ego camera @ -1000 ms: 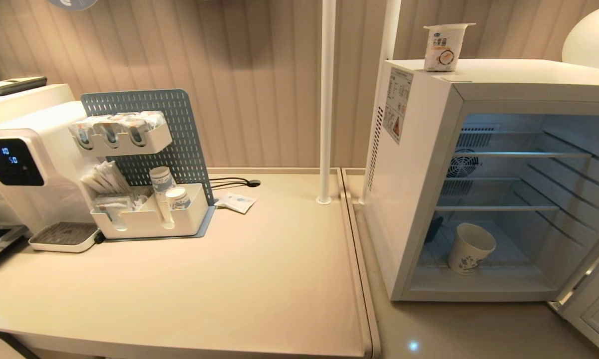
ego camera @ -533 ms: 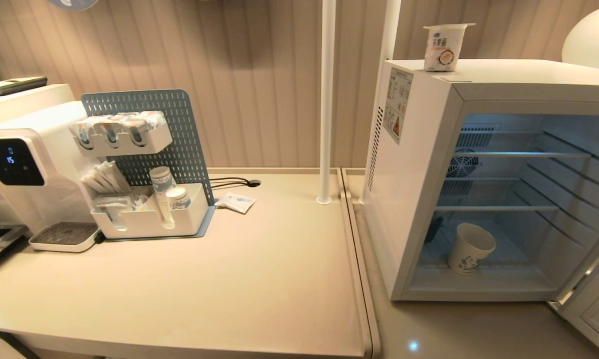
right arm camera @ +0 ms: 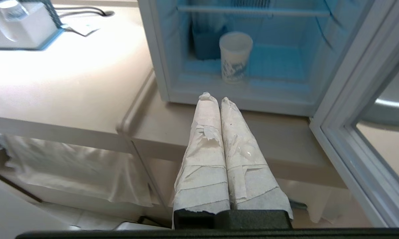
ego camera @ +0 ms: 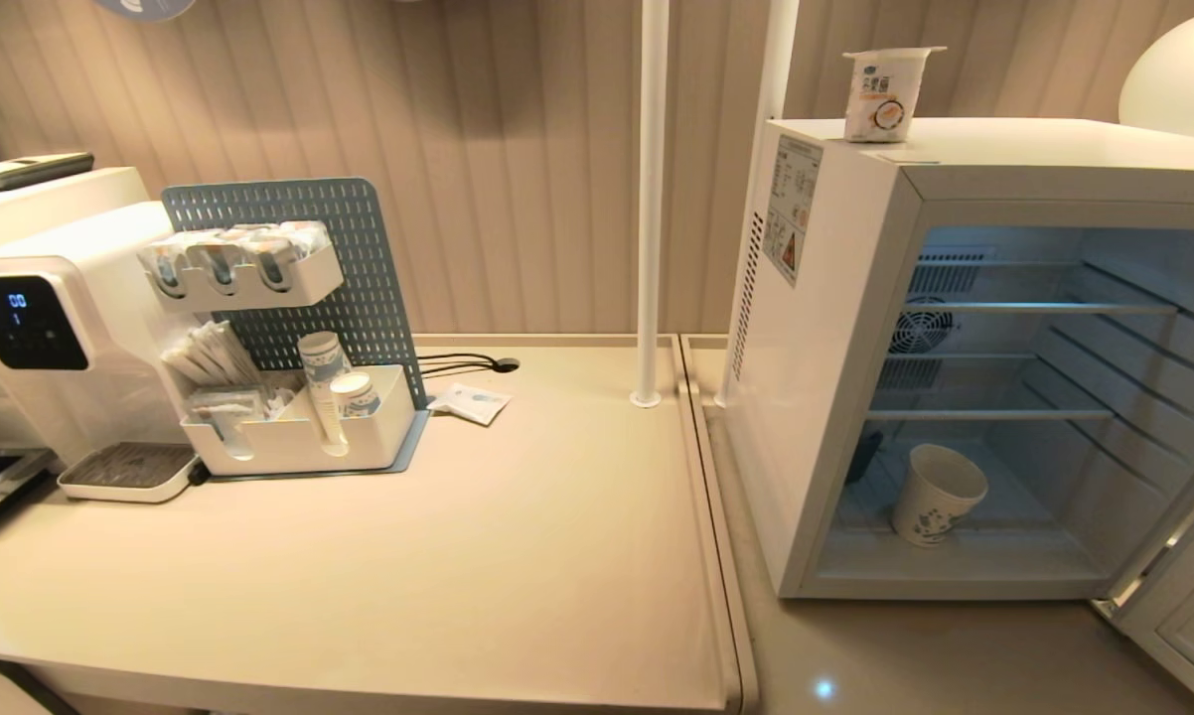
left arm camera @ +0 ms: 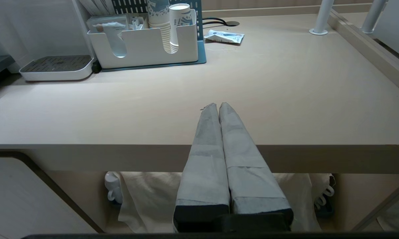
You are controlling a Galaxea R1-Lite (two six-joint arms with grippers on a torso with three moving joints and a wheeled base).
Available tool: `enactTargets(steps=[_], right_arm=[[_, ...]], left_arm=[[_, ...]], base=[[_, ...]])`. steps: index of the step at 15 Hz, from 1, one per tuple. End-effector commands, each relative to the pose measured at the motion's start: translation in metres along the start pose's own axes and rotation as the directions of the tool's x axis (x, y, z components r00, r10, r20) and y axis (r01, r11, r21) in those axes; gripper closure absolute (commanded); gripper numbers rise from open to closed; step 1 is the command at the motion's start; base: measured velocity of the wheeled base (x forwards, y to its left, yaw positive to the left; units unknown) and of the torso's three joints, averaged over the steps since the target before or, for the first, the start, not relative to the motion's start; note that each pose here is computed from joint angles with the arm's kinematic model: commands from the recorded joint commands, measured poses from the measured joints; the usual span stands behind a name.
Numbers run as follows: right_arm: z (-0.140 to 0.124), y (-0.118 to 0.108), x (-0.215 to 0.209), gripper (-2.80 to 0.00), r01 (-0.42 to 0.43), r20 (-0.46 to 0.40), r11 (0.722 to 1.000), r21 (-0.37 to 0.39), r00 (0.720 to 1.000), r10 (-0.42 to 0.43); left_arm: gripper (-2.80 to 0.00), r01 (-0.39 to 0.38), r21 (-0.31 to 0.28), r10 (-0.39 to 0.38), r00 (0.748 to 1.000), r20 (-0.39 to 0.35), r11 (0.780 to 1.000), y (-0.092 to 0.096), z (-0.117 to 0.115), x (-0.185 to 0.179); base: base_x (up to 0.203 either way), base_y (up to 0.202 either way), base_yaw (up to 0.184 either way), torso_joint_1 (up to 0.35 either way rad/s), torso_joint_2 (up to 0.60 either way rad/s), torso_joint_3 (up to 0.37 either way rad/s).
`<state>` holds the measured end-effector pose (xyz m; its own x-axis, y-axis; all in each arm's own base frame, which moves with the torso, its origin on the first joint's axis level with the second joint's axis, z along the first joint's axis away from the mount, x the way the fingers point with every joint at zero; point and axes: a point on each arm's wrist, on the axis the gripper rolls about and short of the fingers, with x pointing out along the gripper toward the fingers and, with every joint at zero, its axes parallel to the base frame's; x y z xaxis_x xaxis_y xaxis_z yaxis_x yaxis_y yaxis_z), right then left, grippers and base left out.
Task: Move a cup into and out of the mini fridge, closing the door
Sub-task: Put the yoghurt in the freezer
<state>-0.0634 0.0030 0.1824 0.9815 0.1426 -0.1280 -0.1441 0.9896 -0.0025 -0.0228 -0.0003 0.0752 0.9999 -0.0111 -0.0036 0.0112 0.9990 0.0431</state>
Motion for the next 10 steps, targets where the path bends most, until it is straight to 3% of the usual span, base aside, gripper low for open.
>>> enactTargets(steps=[1,4,8,10], right_arm=[[0.041,-0.003,0.016,0.00,-0.013,-0.062,1.000,0.028,0.998,0.015],[0.104,-0.007,0.037,0.00,-0.039,-0.063,0.995,0.089,0.997,0.045],[0.193,-0.009,0.060,0.00,-0.146,0.013,0.980,0.135,0.989,0.145],[0.220,-0.008,0.085,0.00,-0.192,-0.004,0.968,0.160,0.981,0.195]], left_arm=[[0.00,0.000,0.000,0.000,1.000,0.001,1.000,0.000,0.000,0.000],[0.00,0.000,0.000,0.000,1.000,0.001,1.000,0.000,0.000,0.000],[0.00,0.000,0.000,0.000,1.000,0.001,1.000,0.000,0.000,0.000],[0.00,0.000,0.000,0.000,1.000,0.001,1.000,0.000,0.000,0.000]], base=[[0.000,0.000,0.000,0.000,0.00,0.000],[0.000,0.000,0.000,0.000,0.00,0.000],[0.000,0.000,0.000,0.000,0.00,0.000],[0.000,0.000,0.000,0.000,0.00,0.000]])
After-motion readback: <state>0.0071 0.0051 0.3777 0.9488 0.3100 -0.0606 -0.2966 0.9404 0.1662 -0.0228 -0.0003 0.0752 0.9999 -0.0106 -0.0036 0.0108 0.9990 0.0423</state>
